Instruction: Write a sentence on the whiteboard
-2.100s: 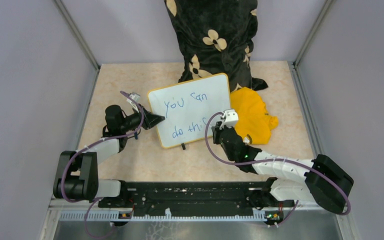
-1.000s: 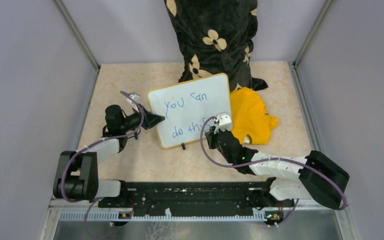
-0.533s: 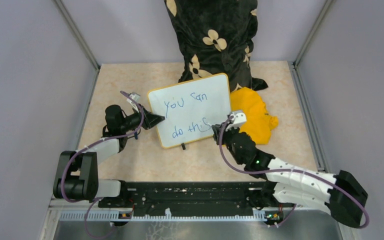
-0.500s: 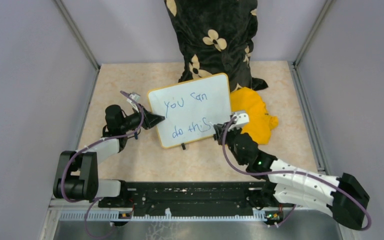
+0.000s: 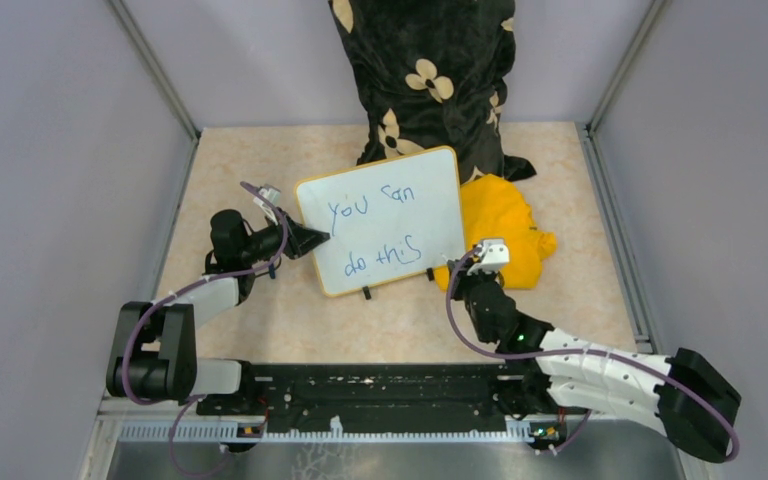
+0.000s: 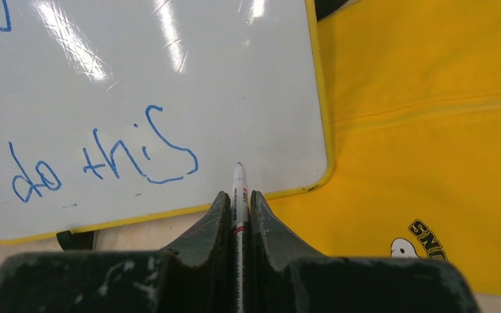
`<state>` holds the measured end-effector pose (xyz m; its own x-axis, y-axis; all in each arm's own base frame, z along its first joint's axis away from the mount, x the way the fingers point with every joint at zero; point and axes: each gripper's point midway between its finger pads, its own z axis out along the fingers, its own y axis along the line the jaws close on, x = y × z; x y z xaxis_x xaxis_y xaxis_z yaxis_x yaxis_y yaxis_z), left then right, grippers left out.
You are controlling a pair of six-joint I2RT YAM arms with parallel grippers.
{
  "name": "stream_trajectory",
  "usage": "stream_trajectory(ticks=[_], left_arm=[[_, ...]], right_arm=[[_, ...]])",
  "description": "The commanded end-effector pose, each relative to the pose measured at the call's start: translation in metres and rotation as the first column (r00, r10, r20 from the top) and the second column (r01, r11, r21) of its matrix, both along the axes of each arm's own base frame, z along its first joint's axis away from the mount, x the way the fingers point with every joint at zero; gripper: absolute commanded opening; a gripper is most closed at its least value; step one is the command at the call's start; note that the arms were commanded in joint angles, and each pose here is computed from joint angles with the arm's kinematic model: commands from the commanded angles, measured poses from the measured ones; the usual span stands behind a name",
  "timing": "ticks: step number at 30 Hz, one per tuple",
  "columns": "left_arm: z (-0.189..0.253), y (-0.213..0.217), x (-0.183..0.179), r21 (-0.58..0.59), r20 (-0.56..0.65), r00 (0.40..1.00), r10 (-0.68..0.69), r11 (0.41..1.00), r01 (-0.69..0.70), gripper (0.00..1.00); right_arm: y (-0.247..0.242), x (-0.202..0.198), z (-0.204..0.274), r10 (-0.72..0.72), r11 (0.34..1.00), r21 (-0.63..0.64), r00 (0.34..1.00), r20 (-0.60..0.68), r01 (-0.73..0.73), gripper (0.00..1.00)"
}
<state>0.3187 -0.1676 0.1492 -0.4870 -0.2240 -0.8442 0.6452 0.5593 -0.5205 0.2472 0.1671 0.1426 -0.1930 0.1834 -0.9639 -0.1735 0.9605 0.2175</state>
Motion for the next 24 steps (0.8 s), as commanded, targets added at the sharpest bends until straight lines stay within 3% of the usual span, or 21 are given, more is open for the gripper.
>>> stream_trajectory(ticks=[1, 24], left_arm=[[-0.021, 0.012, 0.013, 0.089, 0.001, 0.997, 0.082, 0.993, -0.082, 0.0], [-0.023, 0.012, 0.013, 0.091, -0.009, 0.997, 0.08, 0.993, -0.079, 0.0]], right_arm=[[0.01, 0.009, 0.019, -0.014, 0.996, 0.083, 0.998, 0.055, 0.009, 0.0], [0.039, 0.017, 0.022, 0.051, 0.996, 0.075, 0.996, 0.073, -0.056, 0.0]])
